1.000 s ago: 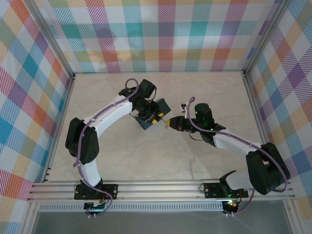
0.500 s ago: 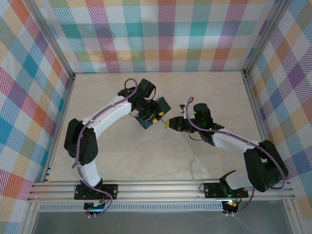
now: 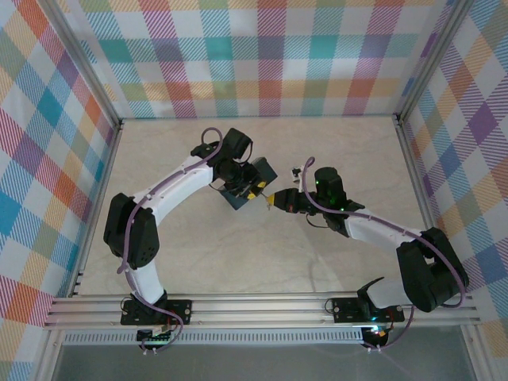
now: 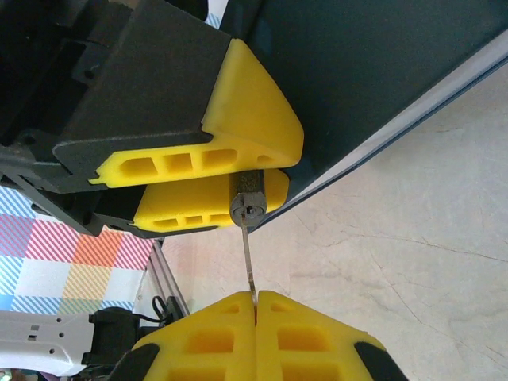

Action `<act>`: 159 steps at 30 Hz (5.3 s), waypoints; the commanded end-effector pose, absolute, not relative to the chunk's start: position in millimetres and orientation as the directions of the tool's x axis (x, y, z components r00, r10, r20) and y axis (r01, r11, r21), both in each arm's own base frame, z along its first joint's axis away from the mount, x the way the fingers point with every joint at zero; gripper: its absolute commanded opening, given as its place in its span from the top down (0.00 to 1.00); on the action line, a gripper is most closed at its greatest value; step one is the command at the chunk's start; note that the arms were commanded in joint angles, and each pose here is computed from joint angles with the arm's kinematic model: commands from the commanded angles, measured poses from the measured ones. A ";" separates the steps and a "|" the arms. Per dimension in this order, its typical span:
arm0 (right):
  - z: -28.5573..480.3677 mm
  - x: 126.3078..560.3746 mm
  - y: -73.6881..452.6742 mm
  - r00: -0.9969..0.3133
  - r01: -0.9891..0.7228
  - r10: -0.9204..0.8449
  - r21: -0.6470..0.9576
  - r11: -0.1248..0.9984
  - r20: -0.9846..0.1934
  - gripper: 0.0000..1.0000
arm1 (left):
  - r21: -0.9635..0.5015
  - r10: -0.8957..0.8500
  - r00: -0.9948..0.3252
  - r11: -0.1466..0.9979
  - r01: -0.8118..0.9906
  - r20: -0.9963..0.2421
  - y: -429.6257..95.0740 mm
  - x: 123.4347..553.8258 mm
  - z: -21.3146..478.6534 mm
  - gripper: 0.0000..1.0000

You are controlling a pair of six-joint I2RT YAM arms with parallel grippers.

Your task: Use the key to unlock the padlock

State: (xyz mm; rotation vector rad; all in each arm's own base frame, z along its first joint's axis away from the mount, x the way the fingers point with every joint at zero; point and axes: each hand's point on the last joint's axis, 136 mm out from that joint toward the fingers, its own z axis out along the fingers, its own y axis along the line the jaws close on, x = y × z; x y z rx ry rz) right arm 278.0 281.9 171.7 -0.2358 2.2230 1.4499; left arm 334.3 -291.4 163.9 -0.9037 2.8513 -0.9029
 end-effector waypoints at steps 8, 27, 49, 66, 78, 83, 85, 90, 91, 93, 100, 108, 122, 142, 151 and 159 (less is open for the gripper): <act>189.2 287.0 290.6 -0.839 -0.455 0.112 0.798 0.395 -0.533 1.00 | -0.610 -0.522 -0.845 0.634 -0.475 0.115 -290.4 338.8 194.8 0.91; 188.4 292.6 294.6 -0.845 -0.443 0.122 0.809 0.386 -0.521 1.00 | -0.623 -0.527 -0.840 0.617 -0.481 0.126 -290.9 333.0 192.6 0.91; 192.9 287.2 303.3 -0.837 -0.471 0.097 0.800 0.372 -0.538 1.00 | -0.621 -0.551 -0.820 0.593 -0.514 0.153 -296.1 332.9 186.3 0.91; 186.1 296.6 306.8 -0.841 -0.449 0.111 0.797 0.404 -0.530 1.00 | -0.619 -0.561 -0.815 0.590 -0.518 0.148 -290.3 331.6 189.7 0.92; 183.4 297.2 306.4 -0.840 -0.450 0.103 0.791 0.416 -0.532 1.00 | -0.620 -0.481 -0.873 0.660 -0.423 0.083 -292.5 334.2 196.5 0.92; 185.7 297.3 307.3 -0.837 -0.462 0.088 0.782 0.419 -0.541 1.00 | -0.604 -0.452 -0.889 0.689 -0.401 0.075 -291.6 331.4 194.0 0.92; 189.1 297.6 308.5 -0.833 -0.471 0.084 0.780 0.413 -0.547 1.00 | -0.602 -0.453 -0.888 0.688 -0.406 0.082 -291.6 330.4 192.2 0.92; 191.5 295.6 308.8 -0.831 -0.477 0.072 0.772 0.421 -0.552 1.00 | -0.599 -0.449 -0.891 0.695 -0.399 0.073 -290.2 333.5 192.8 0.92; 190.0 295.4 307.2 -0.830 -0.473 0.078 0.770 0.429 -0.553 1.00 | -0.600 -0.434 -0.898 0.702 -0.384 0.068 -291.5 333.4 194.2 0.92; 189.1 295.7 305.4 -0.826 -0.472 0.085 0.767 0.434 -0.557 1.00 | -0.593 -0.418 -0.905 0.712 -0.376 0.073 -292.9 330.2 193.9 0.92; 198.7 299.7 314.1 -0.824 -0.488 0.097 0.785 0.382 -0.559 1.00 | -0.586 -0.406 -0.910 0.717 -0.377 0.089 -295.6 322.6 185.4 0.92; 182.6 290.3 310.1 -0.856 -0.449 0.060 0.795 0.408 -0.514 1.00 | -0.573 -0.442 -0.894 0.715 -0.401 0.074 -278.8 332.0 185.9 0.92; 150.4 277.2 303.8 -0.897 -0.395 -0.010 0.792 0.465 -0.442 1.00 | -0.551 -0.427 -0.901 0.736 -0.394 0.073 -273.4 335.1 183.0 0.92; 174.9 274.8 308.3 -0.861 -0.469 -0.004 0.790 0.394 -0.509 1.00 | -0.554 -0.431 -0.898 0.729 -0.402 0.083 -272.0 335.3 178.2 0.92; 180.3 275.7 314.1 -0.851 -0.494 -0.014 0.790 0.363 -0.525 1.00 | -0.552 -0.433 -0.898 0.729 -0.404 0.085 -271.3 334.5 177.9 0.92; 179.9 269.3 315.2 -0.847 -0.506 -0.034 0.786 0.356 -0.530 1.00 | -0.559 -0.426 -0.901 0.728 -0.398 0.088 -273.0 335.4 179.9 0.92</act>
